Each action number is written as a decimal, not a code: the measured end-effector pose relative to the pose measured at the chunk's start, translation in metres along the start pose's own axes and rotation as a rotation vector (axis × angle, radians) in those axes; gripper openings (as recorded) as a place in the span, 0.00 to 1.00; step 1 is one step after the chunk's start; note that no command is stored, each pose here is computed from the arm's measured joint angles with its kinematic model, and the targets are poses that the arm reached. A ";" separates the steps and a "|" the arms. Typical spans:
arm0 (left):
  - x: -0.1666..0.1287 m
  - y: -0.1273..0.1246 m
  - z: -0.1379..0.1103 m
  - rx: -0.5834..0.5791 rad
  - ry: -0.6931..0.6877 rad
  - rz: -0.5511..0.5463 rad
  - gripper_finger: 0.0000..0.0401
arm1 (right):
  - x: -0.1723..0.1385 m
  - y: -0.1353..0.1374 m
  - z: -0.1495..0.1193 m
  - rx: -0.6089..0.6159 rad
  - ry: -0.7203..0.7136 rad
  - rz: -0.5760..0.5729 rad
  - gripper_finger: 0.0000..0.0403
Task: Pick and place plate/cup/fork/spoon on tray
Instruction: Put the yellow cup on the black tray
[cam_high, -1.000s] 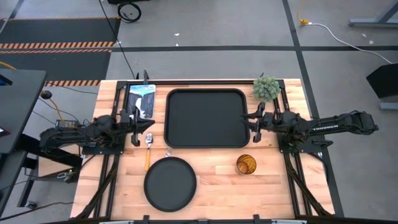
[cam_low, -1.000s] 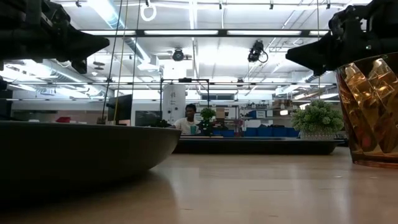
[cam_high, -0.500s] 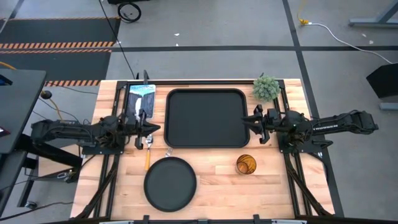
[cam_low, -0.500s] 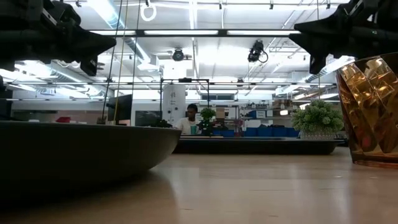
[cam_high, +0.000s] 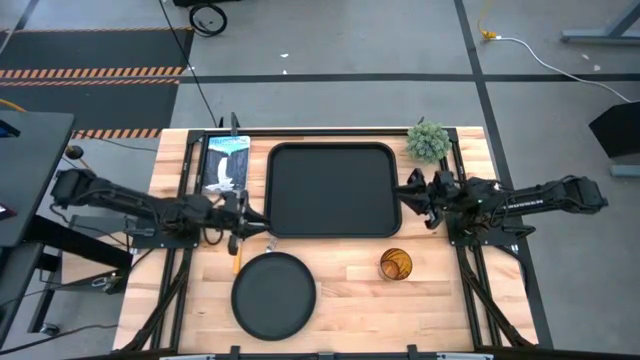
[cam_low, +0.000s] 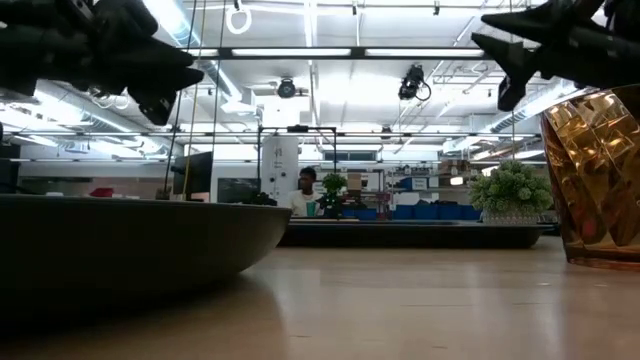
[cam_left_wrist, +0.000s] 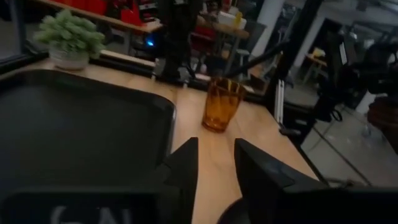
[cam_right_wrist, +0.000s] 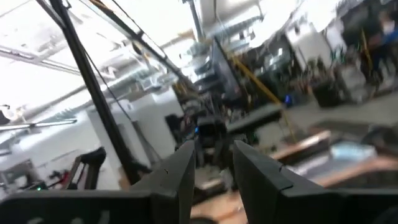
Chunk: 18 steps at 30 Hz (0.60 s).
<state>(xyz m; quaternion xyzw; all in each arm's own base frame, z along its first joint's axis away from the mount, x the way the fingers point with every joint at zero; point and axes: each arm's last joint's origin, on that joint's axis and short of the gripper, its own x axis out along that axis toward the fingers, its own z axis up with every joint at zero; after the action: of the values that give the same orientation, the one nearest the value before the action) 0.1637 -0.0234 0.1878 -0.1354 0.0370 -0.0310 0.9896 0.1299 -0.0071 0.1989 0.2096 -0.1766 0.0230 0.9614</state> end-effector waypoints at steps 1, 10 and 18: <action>0.004 -0.002 0.001 0.005 0.014 -0.003 0.31 | 0.000 0.000 -0.002 0.009 0.020 -0.005 0.29; 0.038 -0.010 0.011 0.012 0.136 0.021 0.35 | 0.000 -0.006 -0.014 -0.066 0.116 -0.121 0.29; 0.073 -0.016 0.022 0.015 0.196 0.044 0.35 | 0.000 0.000 0.000 -0.332 -0.015 -0.070 0.29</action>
<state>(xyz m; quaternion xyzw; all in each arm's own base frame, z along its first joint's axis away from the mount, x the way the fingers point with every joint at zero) 0.2369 -0.0383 0.2091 -0.1237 0.1361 -0.0227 0.9827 0.1303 -0.0073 0.1984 0.0539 -0.1779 -0.0415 0.9817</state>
